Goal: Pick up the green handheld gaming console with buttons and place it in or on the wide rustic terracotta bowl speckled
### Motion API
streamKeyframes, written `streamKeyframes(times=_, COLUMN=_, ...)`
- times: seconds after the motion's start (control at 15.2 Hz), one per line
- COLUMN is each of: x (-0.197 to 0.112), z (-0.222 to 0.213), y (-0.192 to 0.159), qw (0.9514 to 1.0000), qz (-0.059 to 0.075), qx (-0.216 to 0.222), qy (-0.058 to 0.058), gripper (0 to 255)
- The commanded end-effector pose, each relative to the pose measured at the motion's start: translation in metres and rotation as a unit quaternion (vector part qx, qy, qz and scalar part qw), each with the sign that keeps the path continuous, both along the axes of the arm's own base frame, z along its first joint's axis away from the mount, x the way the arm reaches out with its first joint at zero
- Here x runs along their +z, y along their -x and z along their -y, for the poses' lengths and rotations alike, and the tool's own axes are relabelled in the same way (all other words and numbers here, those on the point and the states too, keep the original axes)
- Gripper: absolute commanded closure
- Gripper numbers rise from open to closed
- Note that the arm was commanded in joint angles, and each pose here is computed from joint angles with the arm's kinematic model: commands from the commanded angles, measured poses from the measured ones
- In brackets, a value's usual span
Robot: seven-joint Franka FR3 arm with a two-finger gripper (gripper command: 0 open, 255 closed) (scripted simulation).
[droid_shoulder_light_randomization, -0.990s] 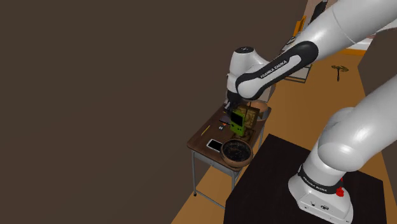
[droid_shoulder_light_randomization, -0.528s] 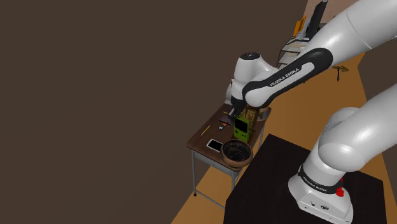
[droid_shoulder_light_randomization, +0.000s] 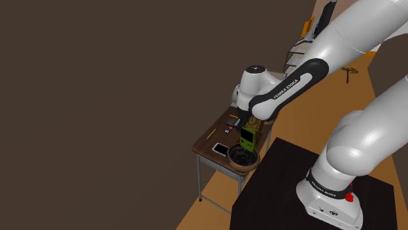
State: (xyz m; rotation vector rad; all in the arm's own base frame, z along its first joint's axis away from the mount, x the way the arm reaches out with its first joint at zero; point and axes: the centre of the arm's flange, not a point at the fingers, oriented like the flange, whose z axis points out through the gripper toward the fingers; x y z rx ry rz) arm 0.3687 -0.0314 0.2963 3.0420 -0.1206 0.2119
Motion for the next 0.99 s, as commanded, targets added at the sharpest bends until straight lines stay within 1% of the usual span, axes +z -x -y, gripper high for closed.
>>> streamKeyframes(times=0.0, x=-0.011, z=0.000, y=-0.001, qw=1.0000, qz=0.001, qx=0.000, qy=0.000, gripper=255)
streamKeyframes(times=0.46, x=-0.049, z=0.000, y=-0.001, qw=1.0000, qz=0.001, qx=0.000, qy=0.000, gripper=255)
streamKeyframes(times=0.92, x=-0.049, z=0.000, y=-0.001, qw=1.0000, qz=0.001, qx=0.000, qy=0.000, gripper=255)
